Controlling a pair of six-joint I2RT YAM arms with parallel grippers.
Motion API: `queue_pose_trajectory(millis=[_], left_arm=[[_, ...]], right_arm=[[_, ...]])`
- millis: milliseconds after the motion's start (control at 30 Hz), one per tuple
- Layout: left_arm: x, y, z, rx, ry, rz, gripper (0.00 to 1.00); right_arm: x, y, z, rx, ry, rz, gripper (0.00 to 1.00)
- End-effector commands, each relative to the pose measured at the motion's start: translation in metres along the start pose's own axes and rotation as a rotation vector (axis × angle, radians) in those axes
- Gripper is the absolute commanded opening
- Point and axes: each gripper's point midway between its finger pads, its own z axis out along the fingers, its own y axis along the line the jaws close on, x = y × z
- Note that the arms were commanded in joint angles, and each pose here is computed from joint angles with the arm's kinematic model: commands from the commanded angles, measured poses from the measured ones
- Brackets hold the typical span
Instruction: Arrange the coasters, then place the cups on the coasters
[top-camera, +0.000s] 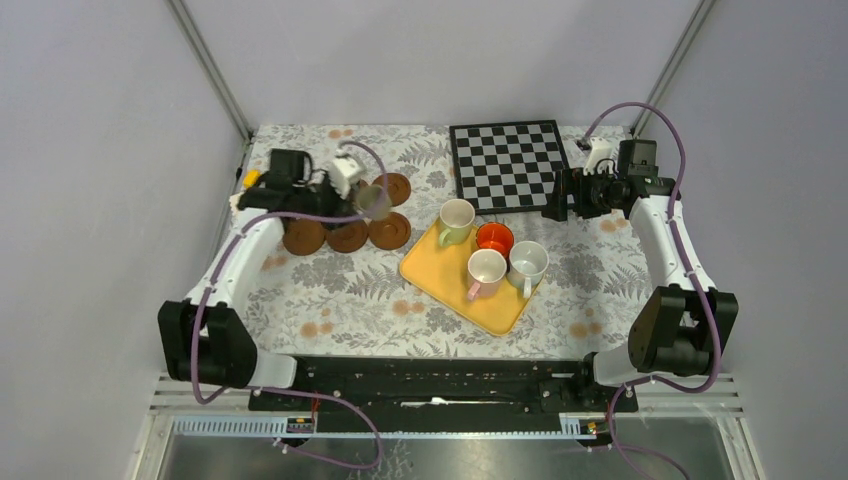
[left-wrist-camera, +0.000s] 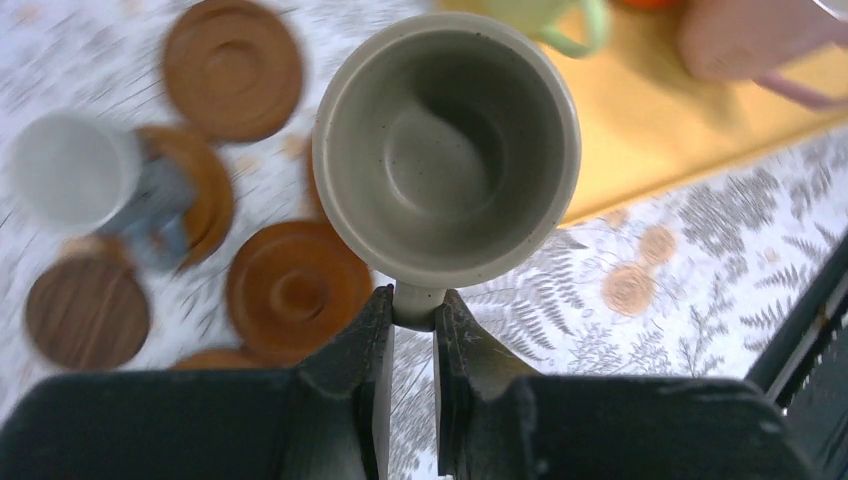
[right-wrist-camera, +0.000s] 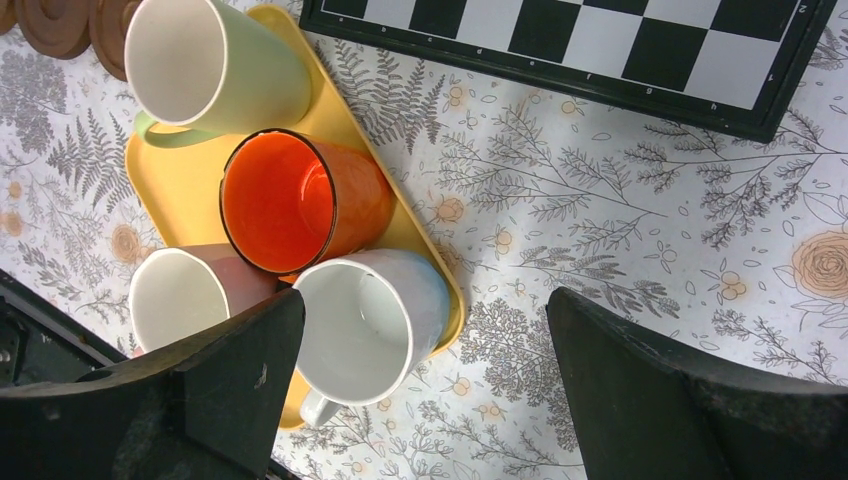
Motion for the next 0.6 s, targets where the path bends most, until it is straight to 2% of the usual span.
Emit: queue_pose_trajectory(millis=[0,100,333,567], left_arm=[[-0.025,0.062,-0.061,-0.214,-0.149,-0.198,0.0],[-0.01,0.104,-0.083,-0.345,-0.148,-0.288,0.0],[0.037,0.178,-0.102,-0.668,-0.067,-0.401,0.0],[0.076,0.215,-0.086,-0.779,0.004,-0.456,0.0]], right_arm=[[-0.006,0.009,-0.006,-0.033,-0.038,-0.015,0.98],[-0.006,0.01,-0.007,-0.036,-0.041,-0.015,0.98],[-0.006,0.01,-0.007,-0.032,-0.042,-0.015,0.98],[-0.004,0.009,-0.006,-0.035,-0.037,-0.012,0.98]])
